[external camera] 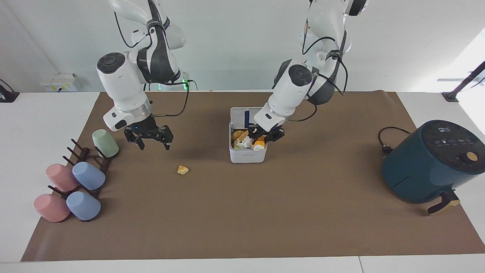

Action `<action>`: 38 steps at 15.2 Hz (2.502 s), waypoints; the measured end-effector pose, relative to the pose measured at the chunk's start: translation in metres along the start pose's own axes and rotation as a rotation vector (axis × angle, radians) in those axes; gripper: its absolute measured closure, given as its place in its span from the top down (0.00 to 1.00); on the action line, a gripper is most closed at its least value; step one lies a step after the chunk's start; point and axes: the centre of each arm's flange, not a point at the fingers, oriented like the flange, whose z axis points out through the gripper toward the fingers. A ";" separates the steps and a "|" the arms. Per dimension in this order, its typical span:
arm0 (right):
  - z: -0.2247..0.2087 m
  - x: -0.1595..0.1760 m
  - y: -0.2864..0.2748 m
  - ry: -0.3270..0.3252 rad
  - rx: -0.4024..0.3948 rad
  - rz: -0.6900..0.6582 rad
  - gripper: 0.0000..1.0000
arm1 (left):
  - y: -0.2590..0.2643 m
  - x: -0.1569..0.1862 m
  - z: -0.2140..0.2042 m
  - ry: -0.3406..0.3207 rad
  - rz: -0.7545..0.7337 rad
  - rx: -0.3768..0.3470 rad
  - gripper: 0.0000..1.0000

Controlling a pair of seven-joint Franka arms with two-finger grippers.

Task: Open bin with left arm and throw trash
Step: 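Carry the orange scrap over the bin while the right gripper withdraws, then lower the orange scrap into the bin and open the left gripper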

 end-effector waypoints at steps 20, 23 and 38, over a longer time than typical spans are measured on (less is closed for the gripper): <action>-0.133 -0.012 0.036 -0.189 -0.088 -0.042 1.00 | 0.018 -0.037 0.044 -0.011 0.078 0.027 0.75; -0.129 -0.014 0.035 -0.198 -0.083 -0.043 1.00 | 0.022 -0.037 0.033 -0.026 0.082 0.030 1.00; -0.134 -0.010 0.031 -0.144 -0.079 -0.017 1.00 | -0.064 0.022 -0.110 0.044 -0.093 0.012 1.00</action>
